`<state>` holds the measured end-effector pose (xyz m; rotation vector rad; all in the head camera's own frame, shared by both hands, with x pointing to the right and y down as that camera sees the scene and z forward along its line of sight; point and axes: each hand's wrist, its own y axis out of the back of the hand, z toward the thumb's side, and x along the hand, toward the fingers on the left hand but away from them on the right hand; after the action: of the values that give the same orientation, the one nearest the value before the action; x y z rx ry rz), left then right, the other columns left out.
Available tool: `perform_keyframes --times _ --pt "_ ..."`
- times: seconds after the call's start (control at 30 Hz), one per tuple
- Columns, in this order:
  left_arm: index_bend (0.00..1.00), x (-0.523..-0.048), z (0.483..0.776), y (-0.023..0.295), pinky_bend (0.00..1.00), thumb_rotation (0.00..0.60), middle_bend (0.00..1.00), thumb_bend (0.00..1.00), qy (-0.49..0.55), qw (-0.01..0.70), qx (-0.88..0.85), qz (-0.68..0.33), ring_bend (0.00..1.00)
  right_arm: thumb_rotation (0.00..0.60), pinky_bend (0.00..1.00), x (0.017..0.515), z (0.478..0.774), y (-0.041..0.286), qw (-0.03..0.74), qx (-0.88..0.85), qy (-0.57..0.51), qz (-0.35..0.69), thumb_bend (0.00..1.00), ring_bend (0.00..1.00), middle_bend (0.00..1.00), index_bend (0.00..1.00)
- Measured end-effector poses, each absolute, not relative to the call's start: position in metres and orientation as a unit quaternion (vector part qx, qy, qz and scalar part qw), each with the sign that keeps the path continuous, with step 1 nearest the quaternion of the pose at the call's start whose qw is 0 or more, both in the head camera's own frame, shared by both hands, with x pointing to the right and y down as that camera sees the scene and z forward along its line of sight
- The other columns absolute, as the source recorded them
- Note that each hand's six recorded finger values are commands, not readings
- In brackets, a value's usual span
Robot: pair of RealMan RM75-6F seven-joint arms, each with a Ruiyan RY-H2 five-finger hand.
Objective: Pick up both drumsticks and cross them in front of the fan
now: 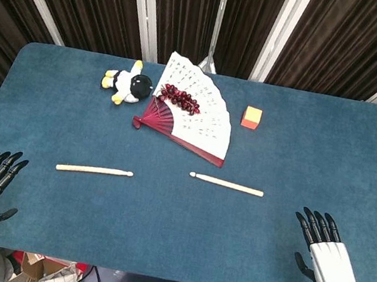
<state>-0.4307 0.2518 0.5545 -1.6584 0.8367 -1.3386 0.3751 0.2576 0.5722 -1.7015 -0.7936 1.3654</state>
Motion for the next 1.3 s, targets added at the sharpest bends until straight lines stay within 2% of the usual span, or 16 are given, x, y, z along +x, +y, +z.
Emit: perform_keyframes --times 0.2,0.27,0.3,0.37,0.43,0.5,0.6,0.7,0.97,1.3 --pt "0.00 -0.431 0.555 0.252 0.03 0.600 0.00 0.05 0.333 0.412 -0.660 -0.533 0.00 0.600 0.00 0.375 0.572 0.258 0.398 -0.673 -0.313 0.539 0.38 0.00 0.00 0.00" --pt "0.00 -0.431 0.554 0.252 0.03 0.600 0.00 0.05 0.333 0.413 -0.660 -0.532 0.00 0.600 0.03 0.375 0.572 0.258 0.397 -0.673 -0.314 0.539 0.38 0.00 0.00 0.00" --pt "0.00 -0.430 0.554 0.251 0.03 0.600 0.00 0.05 0.333 0.414 -0.660 -0.532 0.00 0.600 0.09 0.375 0.572 0.257 0.396 -0.673 -0.315 0.539 0.38 0.03 0.00 0.00" --pt "0.00 -0.430 0.553 0.252 0.03 0.600 0.00 0.05 0.333 0.415 -0.660 -0.530 0.00 0.600 0.26 0.374 0.571 0.254 0.397 -0.672 -0.321 0.536 0.38 0.13 0.00 0.00" --pt "0.00 -0.430 0.553 0.252 0.03 0.600 0.00 0.05 0.333 0.417 -0.660 -0.529 0.00 0.600 0.51 0.373 0.571 0.249 0.398 -0.670 -0.328 0.533 0.38 0.37 0.02 0.00" --pt "0.00 -0.430 0.553 0.252 0.03 0.600 0.00 0.05 0.334 0.416 -0.660 -0.530 0.00 0.600 0.65 0.371 0.572 0.242 0.400 -0.668 -0.338 0.529 0.38 0.53 0.09 0.01" --pt "0.00 -0.431 0.554 0.251 0.03 0.600 0.00 0.05 0.335 0.415 -0.659 -0.531 0.00 0.600 0.76 0.365 0.576 0.226 0.407 -0.663 -0.351 0.521 0.38 0.66 0.22 0.08" --pt "0.00 -0.431 0.554 0.250 0.03 0.600 0.00 0.05 0.337 0.414 -0.658 -0.531 0.00 0.600 0.78 0.356 0.587 0.211 0.414 -0.658 -0.353 0.521 0.38 0.72 0.30 0.15" --pt "0.00 -0.429 0.555 0.249 0.03 0.600 0.00 0.05 0.334 0.417 -0.658 -0.531 0.00 0.600 0.80 0.324 0.639 0.178 0.421 -0.649 -0.321 0.546 0.38 0.74 0.32 0.31" --pt "0.00 -0.429 0.555 0.248 0.03 0.600 0.00 0.05 0.334 0.415 -0.663 -0.527 0.00 0.600 0.80 0.289 0.697 0.168 0.419 -0.642 -0.286 0.575 0.38 0.74 0.32 0.35"
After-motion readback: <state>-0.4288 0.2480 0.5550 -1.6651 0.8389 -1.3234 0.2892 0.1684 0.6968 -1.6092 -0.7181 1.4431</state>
